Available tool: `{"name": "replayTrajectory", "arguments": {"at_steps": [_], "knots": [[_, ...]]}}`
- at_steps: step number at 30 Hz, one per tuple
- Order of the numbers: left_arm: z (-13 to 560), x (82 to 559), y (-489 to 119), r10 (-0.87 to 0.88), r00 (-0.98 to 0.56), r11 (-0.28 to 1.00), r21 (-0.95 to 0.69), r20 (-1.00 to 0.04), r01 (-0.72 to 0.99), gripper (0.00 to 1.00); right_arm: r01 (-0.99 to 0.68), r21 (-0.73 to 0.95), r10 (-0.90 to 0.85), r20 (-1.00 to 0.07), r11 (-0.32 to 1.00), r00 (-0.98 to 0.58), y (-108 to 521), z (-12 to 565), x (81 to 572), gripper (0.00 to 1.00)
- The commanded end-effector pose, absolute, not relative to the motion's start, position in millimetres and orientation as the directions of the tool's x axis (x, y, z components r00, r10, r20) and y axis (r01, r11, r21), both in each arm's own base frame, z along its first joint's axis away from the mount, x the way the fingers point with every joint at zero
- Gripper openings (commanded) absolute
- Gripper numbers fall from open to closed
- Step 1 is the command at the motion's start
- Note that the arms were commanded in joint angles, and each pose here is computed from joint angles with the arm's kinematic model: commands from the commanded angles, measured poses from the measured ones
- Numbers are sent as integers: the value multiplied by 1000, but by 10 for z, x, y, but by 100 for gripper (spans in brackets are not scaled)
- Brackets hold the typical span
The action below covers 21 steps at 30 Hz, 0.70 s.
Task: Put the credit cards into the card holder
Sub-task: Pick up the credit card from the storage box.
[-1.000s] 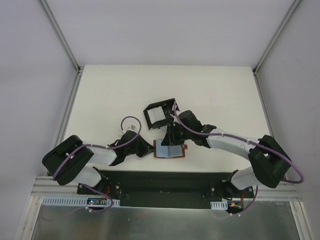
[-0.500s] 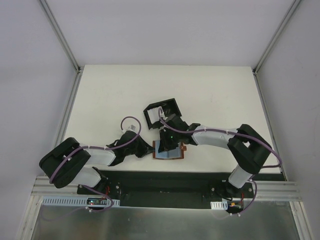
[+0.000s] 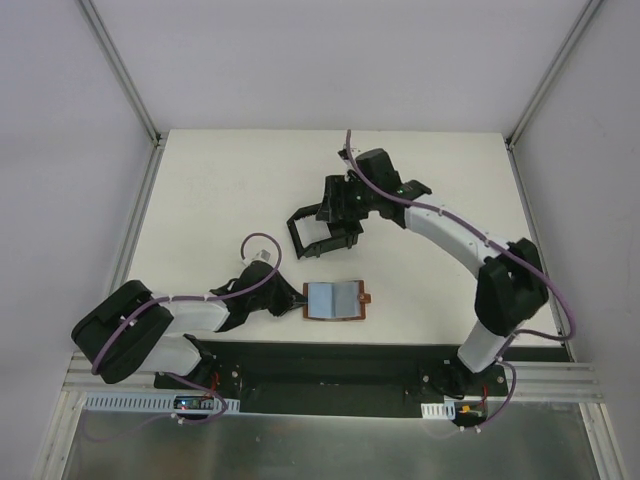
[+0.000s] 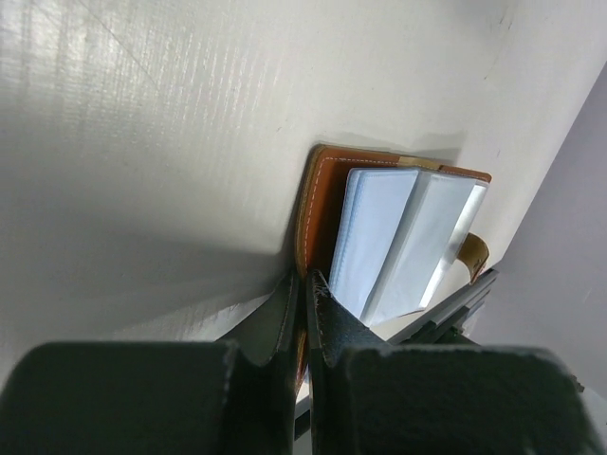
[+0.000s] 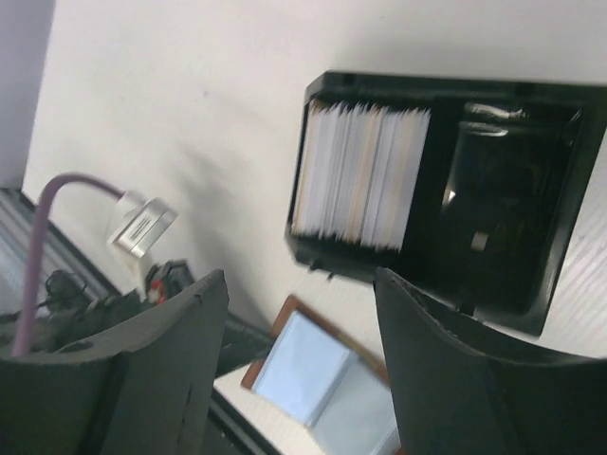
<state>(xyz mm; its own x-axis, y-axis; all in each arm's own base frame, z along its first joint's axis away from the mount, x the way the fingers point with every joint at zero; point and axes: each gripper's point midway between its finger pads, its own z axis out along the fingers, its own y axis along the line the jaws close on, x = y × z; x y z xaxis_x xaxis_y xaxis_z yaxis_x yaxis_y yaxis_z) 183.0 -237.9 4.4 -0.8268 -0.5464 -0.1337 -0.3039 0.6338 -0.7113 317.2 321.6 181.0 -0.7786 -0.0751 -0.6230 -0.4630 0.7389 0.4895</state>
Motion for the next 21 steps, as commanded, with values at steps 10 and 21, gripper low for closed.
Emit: {"name": "replayTrajectory", "arguments": {"at_steps": [10, 21], "knots": [[-320, 1546, -1898, -486, -852, 797, -497, -193, -342, 0, -413, 478, -166, -476, 775, -864, 3337, 1105, 3777, 72], [-352, 1553, -1902, -476, -858, 808, -481, -192, -341, 0, -398, 562, -180, -403, 725, -897, 3480, 847, 3708, 74]]}}
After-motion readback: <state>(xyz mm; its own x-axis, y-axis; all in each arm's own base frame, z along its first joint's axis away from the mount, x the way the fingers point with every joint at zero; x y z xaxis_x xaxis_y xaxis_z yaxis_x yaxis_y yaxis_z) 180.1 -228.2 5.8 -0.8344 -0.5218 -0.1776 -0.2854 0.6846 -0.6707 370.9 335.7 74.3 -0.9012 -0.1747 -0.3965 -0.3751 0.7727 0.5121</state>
